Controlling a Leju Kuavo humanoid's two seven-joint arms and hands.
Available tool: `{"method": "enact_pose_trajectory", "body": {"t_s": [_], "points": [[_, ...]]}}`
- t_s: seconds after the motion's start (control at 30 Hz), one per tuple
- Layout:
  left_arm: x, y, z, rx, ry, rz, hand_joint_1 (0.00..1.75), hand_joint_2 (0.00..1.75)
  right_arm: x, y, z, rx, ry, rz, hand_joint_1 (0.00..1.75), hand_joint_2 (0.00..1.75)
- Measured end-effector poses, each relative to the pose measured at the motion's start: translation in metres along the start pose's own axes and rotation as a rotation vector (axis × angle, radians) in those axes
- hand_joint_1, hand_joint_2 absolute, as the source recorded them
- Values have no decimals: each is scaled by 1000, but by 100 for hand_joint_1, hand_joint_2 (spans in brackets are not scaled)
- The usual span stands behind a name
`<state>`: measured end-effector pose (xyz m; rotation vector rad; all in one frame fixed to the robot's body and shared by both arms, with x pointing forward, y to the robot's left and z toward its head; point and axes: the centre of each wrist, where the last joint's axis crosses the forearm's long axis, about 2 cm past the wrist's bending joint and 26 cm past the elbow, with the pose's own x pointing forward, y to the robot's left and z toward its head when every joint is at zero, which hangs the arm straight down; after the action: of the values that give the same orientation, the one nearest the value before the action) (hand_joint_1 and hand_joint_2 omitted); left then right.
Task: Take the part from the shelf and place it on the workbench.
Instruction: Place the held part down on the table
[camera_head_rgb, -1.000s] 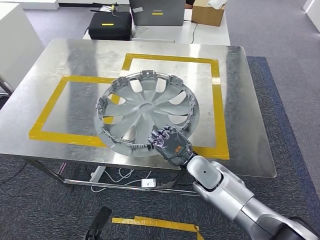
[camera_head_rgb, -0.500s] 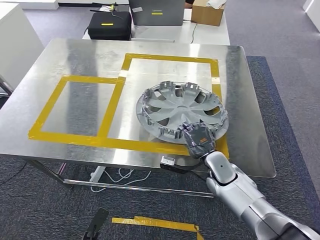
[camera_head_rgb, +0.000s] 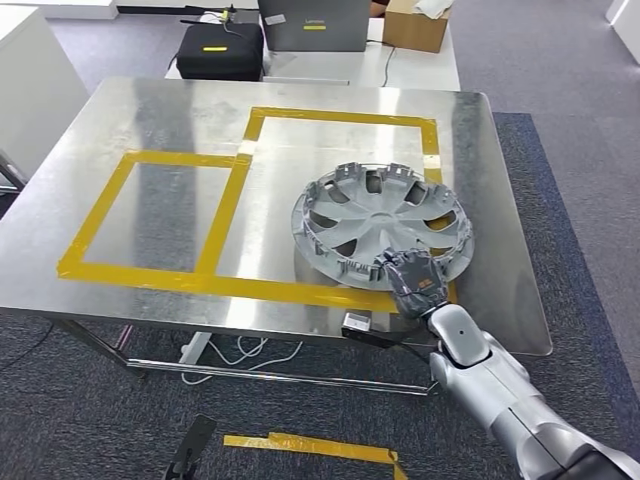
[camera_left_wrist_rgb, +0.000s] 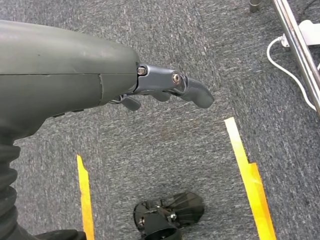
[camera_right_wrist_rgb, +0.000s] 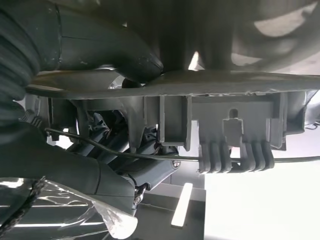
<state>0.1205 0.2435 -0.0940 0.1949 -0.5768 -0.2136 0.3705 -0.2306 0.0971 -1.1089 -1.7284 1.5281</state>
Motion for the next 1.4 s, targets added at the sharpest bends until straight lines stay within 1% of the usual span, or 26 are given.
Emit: {"method": "enact_pose_trajectory", "body": {"t_s": [0.2,0.43,0.57,0.93,1.13,1.27,1.4], "points": [[1,1,0,-2,-3,-6,0,175,-4,3,0,41,-38,43,175,175],[5,1,-2,-9,-10,-14,0,175,2,1,-9,51,-70,59,175,175],[7,0,-2,-12,-9,-15,0,175,3,-4,-18,42,-83,64,0,0],[7,0,-2,-4,-2,-14,0,175,3,-8,-24,21,-83,58,0,0],[5,0,-1,24,3,10,0,175,6,-6,-21,34,-20,30,0,0],[2,0,0,30,8,20,0,0,13,-3,-17,39,-7,7,0,0],[0,0,0,42,19,36,0,0,18,-4,-17,76,16,-32,0,0]]}}
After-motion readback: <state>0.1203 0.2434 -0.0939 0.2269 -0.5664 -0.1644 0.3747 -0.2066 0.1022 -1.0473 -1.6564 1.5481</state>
